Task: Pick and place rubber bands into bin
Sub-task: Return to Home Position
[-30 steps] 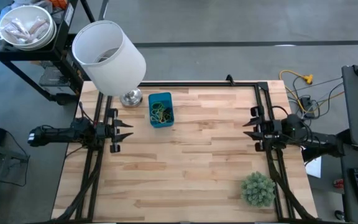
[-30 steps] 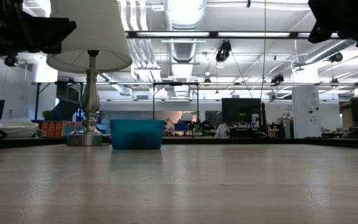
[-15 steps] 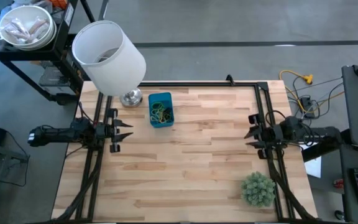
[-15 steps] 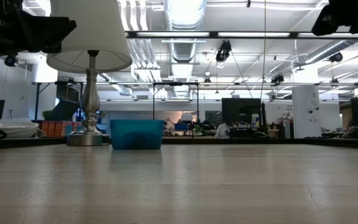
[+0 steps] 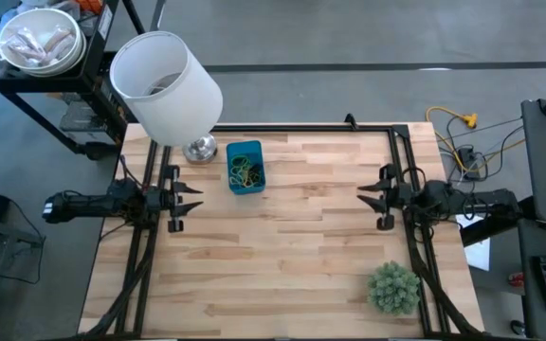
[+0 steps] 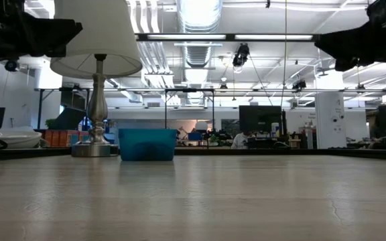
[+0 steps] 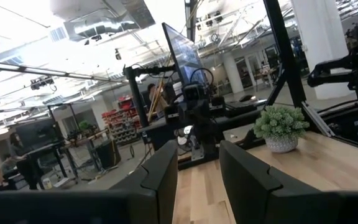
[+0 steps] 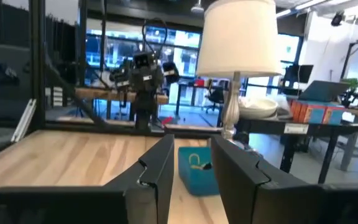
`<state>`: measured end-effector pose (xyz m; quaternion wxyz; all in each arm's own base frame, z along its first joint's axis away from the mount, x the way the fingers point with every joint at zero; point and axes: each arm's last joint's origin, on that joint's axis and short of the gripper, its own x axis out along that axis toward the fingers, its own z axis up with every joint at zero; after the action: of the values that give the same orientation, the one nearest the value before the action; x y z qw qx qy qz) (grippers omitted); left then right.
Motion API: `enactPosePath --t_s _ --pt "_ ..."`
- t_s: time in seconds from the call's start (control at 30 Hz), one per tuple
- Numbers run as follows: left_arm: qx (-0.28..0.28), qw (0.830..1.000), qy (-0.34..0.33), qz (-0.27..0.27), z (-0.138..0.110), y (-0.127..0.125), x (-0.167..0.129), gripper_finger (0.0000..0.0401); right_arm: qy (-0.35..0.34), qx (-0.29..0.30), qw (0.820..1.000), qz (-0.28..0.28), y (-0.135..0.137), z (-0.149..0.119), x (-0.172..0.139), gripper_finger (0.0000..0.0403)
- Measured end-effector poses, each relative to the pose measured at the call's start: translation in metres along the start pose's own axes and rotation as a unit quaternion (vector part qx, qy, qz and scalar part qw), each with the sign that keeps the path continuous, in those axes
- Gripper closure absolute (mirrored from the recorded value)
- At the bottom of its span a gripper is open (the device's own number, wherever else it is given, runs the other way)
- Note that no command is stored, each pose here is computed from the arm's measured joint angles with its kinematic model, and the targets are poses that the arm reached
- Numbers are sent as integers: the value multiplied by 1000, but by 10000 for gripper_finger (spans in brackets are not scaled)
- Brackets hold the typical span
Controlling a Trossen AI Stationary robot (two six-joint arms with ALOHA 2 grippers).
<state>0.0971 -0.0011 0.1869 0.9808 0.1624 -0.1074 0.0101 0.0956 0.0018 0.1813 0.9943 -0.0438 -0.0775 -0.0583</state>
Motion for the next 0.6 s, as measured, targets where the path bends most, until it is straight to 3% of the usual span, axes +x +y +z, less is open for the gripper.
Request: enactPosePath --t_s 0.27,0.6 --pt "9 1000 21 -7 -4 -1 0 296 55 -11 998 8 1 -11 -1 312" --pt "26 998 54 -18 -11 -3 -1 296 75 -30 997 11 2 -14 1 310"
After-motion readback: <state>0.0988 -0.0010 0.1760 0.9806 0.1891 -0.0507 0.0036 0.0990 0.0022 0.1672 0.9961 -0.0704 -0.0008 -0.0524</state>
